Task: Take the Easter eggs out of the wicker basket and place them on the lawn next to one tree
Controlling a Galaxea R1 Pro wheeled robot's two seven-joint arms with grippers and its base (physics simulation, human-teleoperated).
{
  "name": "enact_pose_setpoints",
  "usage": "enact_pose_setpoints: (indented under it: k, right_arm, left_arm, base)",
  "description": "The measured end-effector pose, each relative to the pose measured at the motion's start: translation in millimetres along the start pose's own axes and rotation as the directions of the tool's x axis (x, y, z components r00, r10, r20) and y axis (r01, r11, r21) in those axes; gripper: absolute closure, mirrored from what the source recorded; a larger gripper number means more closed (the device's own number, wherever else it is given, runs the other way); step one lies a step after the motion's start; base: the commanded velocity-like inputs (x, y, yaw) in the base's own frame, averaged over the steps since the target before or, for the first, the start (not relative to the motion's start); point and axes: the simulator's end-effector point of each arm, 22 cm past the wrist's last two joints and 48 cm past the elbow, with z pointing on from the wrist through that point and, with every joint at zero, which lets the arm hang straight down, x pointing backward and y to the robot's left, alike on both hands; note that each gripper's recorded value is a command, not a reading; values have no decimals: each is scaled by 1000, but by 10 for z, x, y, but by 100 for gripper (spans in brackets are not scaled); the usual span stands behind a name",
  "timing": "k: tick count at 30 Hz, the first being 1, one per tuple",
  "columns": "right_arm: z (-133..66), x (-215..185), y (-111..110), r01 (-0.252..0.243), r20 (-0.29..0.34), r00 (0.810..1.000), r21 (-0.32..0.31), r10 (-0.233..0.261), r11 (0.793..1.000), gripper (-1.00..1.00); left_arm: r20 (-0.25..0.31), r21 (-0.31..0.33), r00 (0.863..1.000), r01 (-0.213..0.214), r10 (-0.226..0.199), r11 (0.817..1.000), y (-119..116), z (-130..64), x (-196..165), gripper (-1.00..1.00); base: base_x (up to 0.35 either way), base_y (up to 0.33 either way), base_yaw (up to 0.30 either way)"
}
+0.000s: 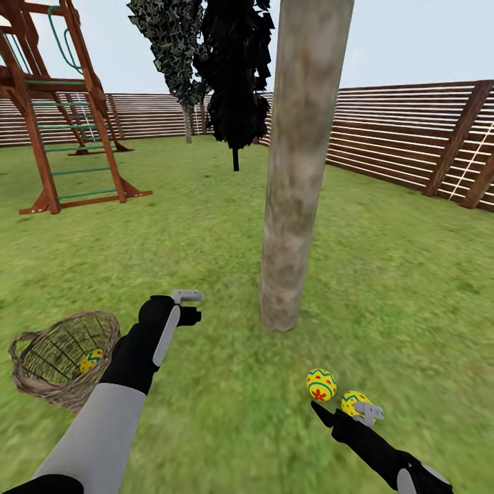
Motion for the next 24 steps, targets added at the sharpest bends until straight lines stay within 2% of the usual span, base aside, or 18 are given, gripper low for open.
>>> enact_pose_setpoints:
  k: [24]
  right_arm:
    - [-205,-323,286,1,2,1000,-2,-1,1000,-100]
  left_arm:
    - [-3,-3,1000,-2,2,1000,31,-331,-310,-100]
  base:
    - [0,0,0]
